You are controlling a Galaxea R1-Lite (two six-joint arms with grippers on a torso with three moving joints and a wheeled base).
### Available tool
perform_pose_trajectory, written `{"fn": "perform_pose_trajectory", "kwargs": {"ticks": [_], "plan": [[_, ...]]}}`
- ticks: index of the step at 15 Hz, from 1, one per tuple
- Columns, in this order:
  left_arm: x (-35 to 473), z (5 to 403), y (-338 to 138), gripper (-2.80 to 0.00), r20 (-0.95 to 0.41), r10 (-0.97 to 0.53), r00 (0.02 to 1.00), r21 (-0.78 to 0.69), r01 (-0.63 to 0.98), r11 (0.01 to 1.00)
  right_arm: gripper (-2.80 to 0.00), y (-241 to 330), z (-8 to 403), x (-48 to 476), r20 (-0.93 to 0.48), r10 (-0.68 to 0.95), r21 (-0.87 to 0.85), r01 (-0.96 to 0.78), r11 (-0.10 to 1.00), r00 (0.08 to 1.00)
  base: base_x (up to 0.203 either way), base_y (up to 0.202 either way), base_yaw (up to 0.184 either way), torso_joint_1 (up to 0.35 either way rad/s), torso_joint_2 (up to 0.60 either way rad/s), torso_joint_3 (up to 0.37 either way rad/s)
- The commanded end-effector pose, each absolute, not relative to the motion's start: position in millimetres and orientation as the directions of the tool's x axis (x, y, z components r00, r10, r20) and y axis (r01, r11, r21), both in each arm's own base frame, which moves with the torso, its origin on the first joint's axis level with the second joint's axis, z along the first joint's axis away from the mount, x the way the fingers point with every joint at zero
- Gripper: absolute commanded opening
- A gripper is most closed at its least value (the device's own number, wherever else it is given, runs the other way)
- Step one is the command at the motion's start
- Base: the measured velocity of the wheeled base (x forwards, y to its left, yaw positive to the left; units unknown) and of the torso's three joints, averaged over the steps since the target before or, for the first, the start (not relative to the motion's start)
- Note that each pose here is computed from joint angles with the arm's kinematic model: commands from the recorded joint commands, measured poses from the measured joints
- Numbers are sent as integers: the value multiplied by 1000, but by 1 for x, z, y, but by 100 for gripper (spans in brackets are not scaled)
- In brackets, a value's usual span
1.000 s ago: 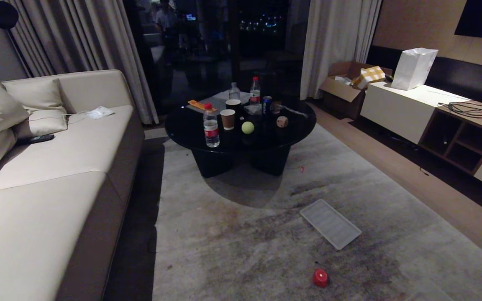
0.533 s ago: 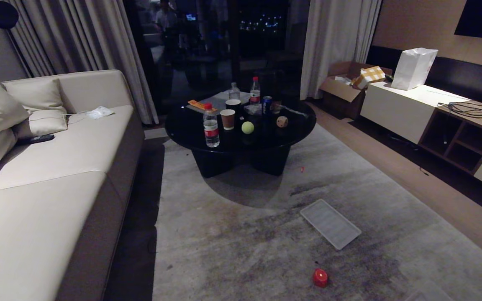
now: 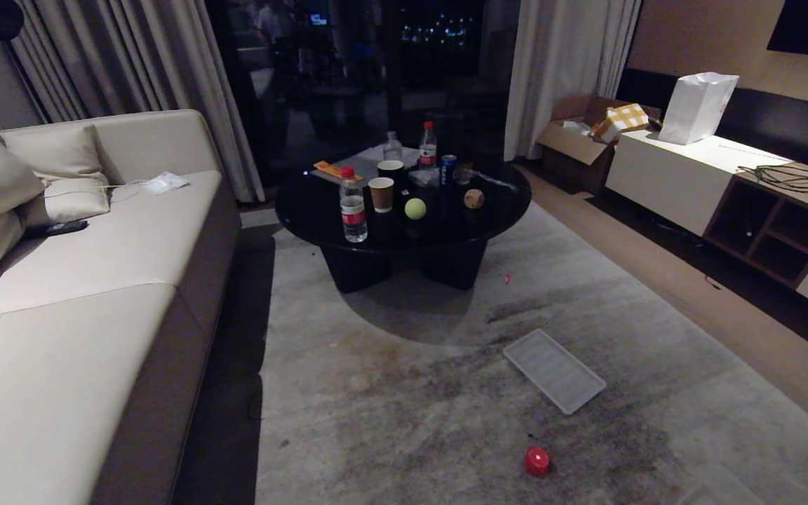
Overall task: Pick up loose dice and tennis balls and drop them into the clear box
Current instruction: Find toys out of the box
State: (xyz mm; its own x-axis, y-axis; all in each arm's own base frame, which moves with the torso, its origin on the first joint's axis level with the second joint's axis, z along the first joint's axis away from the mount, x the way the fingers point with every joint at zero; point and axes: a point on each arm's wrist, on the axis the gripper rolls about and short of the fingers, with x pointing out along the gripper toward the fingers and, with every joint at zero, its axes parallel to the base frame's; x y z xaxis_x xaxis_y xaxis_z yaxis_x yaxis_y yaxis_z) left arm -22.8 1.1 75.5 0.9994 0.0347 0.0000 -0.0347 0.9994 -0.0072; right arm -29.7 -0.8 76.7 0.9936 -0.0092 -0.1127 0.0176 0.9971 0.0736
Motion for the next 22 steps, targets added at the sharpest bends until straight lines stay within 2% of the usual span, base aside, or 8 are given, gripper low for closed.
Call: {"fn": "perform_pose_trajectory", "kwargs": {"ticks": [1, 22], "plan": [[-23, 75, 1, -280, -3, 35, 999, -8, -35, 999, -280, -1, 76, -30, -116, -9, 74, 17, 997, 993, 0, 0, 0, -2, 7, -183], [-23, 75, 1, -280, -3, 35, 999, -12, -35, 999, -280, -1, 76, -30, -116, -9, 74, 18, 997, 993, 0, 0, 0, 3, 3, -199]]}}
